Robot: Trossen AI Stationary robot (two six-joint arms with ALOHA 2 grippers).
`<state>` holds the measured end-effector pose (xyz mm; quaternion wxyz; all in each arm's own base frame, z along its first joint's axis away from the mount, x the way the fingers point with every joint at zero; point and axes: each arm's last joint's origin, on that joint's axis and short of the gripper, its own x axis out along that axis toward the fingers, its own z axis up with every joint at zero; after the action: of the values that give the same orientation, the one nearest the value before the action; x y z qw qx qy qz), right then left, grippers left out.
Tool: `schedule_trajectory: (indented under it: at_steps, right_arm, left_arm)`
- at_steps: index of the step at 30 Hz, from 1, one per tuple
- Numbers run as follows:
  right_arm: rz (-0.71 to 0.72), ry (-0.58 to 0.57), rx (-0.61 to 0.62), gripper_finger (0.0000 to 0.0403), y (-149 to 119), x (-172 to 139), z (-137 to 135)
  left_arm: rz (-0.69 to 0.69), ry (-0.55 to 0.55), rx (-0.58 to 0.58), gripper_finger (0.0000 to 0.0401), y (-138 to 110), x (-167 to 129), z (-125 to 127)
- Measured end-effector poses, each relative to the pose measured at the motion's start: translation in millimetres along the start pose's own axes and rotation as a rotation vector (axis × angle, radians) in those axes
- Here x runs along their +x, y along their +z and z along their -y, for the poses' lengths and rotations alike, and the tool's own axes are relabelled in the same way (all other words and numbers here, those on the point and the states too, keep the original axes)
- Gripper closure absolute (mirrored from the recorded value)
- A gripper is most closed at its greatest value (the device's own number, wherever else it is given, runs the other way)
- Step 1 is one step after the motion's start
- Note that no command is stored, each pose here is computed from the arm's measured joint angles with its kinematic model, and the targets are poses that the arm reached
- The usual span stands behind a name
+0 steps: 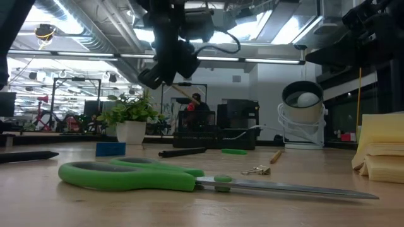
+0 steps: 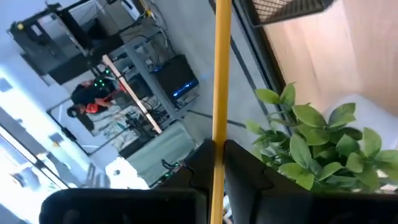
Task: Pick and place office supplies into organizer
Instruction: Put the left yellow pencil into the black organizer
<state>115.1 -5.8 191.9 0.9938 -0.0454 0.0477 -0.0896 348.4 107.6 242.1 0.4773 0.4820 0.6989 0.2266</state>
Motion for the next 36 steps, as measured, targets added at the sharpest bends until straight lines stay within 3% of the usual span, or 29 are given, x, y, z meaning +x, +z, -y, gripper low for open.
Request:
schedule_trajectory:
  at_steps: [11,24,36]
  right_arm:
    - [-0.004,0.000,0.000,0.0380,0,0,0]
    - [-0.009,0.001,0.000,0.0380,-1,0,0]
    - [-0.012,0.001,-0.001,0.0380,-1,0,0]
  left_arm:
    - [-0.090,0.051,0.208,0.0377,18,10,11]
    - [-0.105,0.029,0.282,0.0377,43,28,30]
    - [-0.082,0.042,0.369,0.0377,48,29,27]
